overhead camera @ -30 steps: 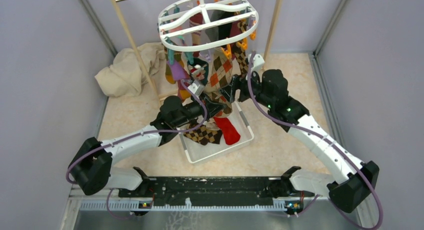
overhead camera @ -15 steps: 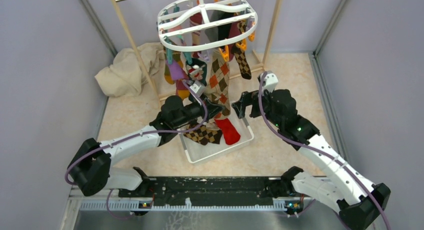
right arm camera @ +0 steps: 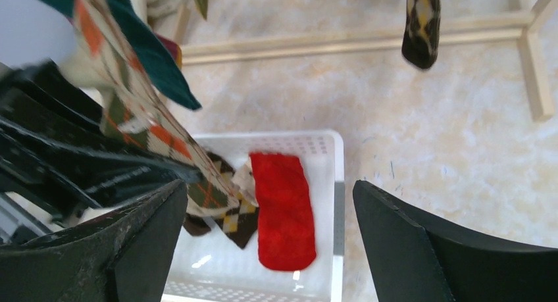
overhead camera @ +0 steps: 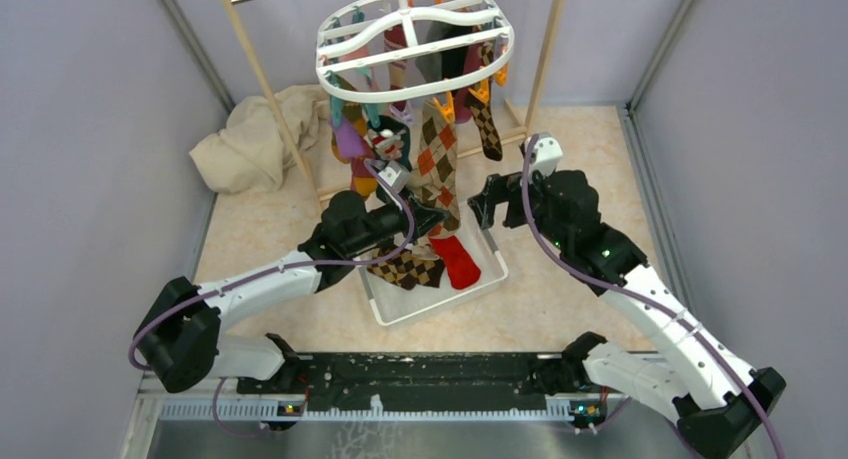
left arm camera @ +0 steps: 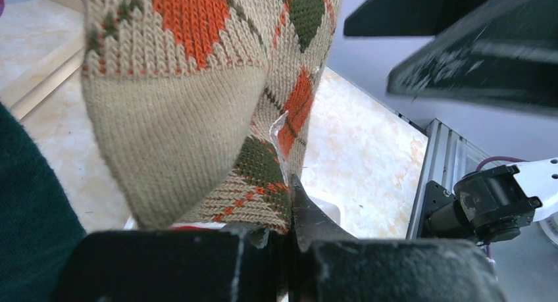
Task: Remove the socks clipped to the hanger
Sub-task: Remove the sock from the hanger.
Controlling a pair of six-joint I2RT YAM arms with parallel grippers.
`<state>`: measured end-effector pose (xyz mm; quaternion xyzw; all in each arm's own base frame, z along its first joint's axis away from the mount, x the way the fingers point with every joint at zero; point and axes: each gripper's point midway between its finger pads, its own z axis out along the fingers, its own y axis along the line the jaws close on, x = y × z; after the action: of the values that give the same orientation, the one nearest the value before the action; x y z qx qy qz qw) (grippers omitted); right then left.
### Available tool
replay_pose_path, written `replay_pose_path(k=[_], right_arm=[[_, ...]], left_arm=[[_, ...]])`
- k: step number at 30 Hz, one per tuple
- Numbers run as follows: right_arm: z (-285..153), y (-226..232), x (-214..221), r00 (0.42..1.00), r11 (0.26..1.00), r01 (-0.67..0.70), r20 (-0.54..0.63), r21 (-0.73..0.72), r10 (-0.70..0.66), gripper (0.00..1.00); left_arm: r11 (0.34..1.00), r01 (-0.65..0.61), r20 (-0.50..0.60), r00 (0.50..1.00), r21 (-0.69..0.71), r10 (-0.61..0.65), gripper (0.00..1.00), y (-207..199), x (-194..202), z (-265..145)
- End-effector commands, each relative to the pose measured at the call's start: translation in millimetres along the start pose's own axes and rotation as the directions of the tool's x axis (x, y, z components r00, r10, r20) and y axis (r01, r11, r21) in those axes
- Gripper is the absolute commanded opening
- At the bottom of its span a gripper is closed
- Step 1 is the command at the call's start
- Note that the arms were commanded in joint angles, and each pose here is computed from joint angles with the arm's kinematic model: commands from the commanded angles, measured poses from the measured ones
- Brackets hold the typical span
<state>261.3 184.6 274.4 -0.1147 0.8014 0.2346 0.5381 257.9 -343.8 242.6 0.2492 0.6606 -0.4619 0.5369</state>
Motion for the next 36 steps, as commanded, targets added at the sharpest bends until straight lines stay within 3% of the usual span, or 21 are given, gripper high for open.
replay_pose_path(k=[1, 10, 20, 36], right_arm=[[-12.9, 8.3, -59.2, 0.990, 0.999, 0.034, 0.138, -0.003, -0.033, 0.96], [-31.5, 19.5, -81.8, 0.984, 0.998, 0.034, 0.175, -0.043, -0.026, 0.97], [-46.8, 12.6, -7.4, 0.999, 0.996, -0.049, 0.020, -0.073, 0.051, 0.97], [-53.2, 16.3, 60.2, 0.983, 0.982, -0.137, -0.136, -0.132, 0.119, 0.97]], left_arm=[[1.000, -0.026, 0.051, 0.998, 0.005, 0.026, 0.00, -4.7, -21.3, -0.9], [1.000, -0.027, 0.052, 0.998, -0.001, 0.027, 0.00, -4.0, -21.5, -2.4], [0.999, -0.031, 0.045, 0.999, 0.008, 0.030, 0.01, -7.0, -21.1, -5.7], [0.999, -0.036, 0.060, 0.998, 0.002, 0.035, 0.01, -8.7, -23.2, -15.3]])
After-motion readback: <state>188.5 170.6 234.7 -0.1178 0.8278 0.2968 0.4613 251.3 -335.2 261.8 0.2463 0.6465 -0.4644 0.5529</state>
